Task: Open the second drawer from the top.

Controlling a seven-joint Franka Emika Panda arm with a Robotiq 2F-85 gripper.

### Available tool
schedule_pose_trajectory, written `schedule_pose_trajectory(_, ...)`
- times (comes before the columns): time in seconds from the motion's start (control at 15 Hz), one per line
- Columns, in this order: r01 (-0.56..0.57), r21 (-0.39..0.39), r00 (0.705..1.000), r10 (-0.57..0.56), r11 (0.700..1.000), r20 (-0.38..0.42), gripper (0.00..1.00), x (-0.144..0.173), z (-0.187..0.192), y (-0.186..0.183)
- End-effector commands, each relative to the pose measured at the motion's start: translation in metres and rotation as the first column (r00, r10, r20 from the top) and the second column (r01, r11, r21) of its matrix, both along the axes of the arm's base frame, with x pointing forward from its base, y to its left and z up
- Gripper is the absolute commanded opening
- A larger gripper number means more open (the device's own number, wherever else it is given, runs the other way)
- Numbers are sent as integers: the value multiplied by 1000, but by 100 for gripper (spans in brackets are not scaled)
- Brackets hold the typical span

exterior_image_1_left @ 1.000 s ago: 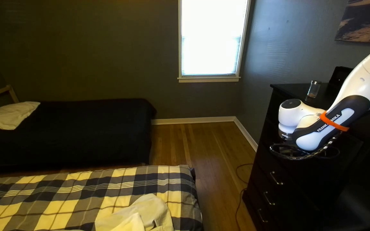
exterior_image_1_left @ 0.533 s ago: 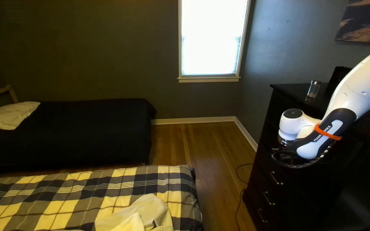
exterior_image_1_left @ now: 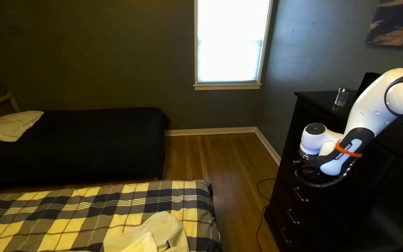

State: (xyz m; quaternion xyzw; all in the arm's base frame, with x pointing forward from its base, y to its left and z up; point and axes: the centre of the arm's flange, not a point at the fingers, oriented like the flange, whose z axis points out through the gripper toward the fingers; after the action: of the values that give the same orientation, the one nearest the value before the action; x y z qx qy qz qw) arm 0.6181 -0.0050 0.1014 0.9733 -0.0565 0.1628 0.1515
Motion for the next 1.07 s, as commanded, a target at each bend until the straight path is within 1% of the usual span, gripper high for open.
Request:
schedule_pose_trajectory(0.0,-2,-4,1000,2,1000,8,100,5,-1,-1)
schedule_pose_trajectory(0.27,-8,-10,1000,8,1000,15,100,11,-5,0)
schedule_pose_trajectory(0.47,-2,-39,999,4,999,45,100,20,-15,-6)
schedule_pose_trajectory(0.67,4,-62,999,-1,998,50,100,24,-24,-9)
schedule_pose_trajectory(1.0,-11,-80,999,13,997,29,100,26,-43,-9)
